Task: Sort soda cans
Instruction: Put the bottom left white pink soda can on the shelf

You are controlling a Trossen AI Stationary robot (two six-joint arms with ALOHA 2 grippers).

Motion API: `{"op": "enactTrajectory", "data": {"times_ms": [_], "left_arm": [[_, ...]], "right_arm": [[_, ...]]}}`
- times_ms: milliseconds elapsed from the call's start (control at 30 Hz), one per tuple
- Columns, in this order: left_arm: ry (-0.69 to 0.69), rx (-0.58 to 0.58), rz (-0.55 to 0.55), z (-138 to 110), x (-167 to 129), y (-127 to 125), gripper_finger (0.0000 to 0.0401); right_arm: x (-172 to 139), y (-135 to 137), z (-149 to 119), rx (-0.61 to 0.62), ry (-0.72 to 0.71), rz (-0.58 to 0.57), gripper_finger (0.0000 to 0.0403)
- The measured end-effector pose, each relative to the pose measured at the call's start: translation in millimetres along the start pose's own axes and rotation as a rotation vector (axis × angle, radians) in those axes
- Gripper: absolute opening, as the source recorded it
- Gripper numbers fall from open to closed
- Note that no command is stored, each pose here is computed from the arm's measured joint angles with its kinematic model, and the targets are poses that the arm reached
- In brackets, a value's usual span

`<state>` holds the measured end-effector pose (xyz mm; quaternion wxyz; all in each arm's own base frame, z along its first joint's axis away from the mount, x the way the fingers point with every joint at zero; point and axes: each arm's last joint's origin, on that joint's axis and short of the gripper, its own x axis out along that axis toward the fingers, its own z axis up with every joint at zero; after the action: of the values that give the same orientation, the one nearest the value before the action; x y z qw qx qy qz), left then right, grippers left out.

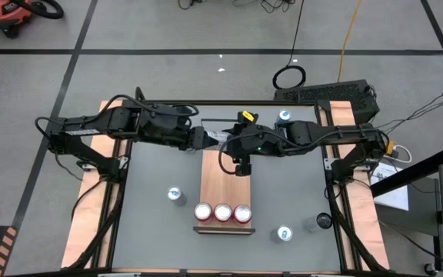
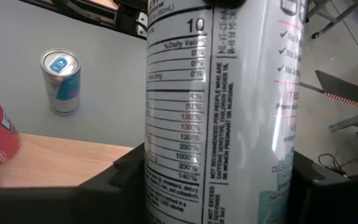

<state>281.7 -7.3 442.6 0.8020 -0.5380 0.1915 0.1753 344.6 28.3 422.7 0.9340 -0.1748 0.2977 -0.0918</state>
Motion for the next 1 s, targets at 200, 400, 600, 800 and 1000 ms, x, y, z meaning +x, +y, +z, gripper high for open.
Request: {"op": "enactTrajectory", "data": {"times_ms": [200, 400, 600, 800, 1000], "left_arm": [[-0.024, 0.062, 0.0, 0.2, -0.1, -0.8, 0.0276], [-0.046, 0.178, -0.037, 2.0, -0.2, -4.7, 0.033], [-0.072, 0.183, -0.056, 3.2, -0.7, -7.2, 0.0371], [-0.21, 0.259, -0.105, 11.0, -15.5, -14.5, 0.0388], [-0.369, 0.444, -0.205, 19.4, -35.1, -27.6, 0.0389]], "right_arm": [[0.0, -0.2, 0.1, 0.043, -0.001, -0.007, 0.0222], [-4.2, -1.3, 0.9, 0.122, -0.014, 0.019, 0.0219], [-6.2, 0.1, 1.5, 0.189, -0.027, 0.095, 0.022], [-6.6, 5.0, 1.2, 0.287, -0.024, 0.236, 0.0219], [-17.6, -1.4, 3.1, 0.433, -0.046, 0.366, 0.0218]]}}
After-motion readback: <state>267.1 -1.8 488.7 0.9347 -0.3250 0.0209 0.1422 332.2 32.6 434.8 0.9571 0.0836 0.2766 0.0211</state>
